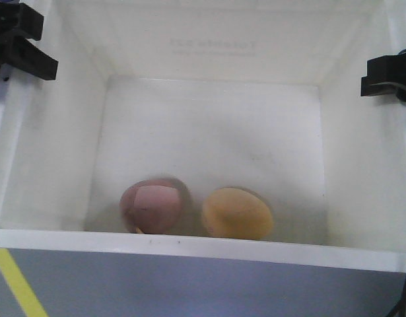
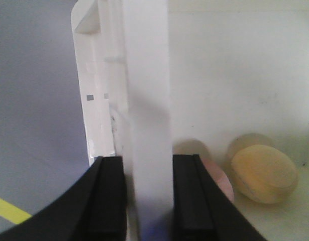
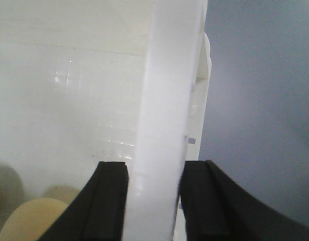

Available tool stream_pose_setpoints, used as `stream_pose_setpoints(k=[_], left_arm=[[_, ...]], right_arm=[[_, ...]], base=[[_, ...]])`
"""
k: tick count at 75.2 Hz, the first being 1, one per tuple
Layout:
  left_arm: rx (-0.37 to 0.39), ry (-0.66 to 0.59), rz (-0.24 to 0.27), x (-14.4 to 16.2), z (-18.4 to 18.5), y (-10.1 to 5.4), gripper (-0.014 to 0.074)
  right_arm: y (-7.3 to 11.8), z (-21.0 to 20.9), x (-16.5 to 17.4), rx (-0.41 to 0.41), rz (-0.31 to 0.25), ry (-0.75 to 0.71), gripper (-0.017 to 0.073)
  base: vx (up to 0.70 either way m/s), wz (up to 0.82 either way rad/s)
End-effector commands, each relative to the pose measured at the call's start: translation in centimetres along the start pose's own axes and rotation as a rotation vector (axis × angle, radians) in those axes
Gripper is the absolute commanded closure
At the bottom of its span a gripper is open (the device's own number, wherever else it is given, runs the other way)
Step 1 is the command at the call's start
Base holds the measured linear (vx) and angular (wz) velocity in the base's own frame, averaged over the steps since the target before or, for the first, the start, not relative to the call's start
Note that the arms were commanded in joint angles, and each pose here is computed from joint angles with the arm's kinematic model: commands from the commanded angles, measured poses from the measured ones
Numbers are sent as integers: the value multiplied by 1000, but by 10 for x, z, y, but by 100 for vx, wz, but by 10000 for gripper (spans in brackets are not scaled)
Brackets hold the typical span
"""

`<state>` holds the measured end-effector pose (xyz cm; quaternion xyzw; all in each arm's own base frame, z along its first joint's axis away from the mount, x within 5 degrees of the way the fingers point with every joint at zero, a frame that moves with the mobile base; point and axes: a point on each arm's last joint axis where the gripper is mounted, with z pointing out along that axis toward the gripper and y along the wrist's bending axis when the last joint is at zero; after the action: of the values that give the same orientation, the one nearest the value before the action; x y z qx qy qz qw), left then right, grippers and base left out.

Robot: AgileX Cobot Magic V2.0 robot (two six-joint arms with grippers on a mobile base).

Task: Place moving items into box and shelve
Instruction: 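Hold the tote by its rims with both grippers during driving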

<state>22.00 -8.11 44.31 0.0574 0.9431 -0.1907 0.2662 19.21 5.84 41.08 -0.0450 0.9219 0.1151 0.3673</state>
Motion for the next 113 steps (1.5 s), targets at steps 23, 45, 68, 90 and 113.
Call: stream_pose_setpoints(k=[23,45,68,90,113], left_arm=[[132,-135,-15,-3,-27,-17,596],[135,-137,-15,-3,-28,-17,596],[134,-137,-15,-3,-28,-17,596],[135,-137,-15,-3,-28,-17,596],[135,-137,-15,-3,-28,-17,596]], right_arm=[[7,-21,-15,-62,-5,-183,565],[7,-22,-15,-62,-5,-184,565],[7,-22,-15,-62,-5,-183,565],[7,-22,-15,-62,-5,-183,565],[7,-22,-15,-62,-5,-183,565]], base=[[-11,80],[-2,59],[15,35],[23,38],[30,30]])
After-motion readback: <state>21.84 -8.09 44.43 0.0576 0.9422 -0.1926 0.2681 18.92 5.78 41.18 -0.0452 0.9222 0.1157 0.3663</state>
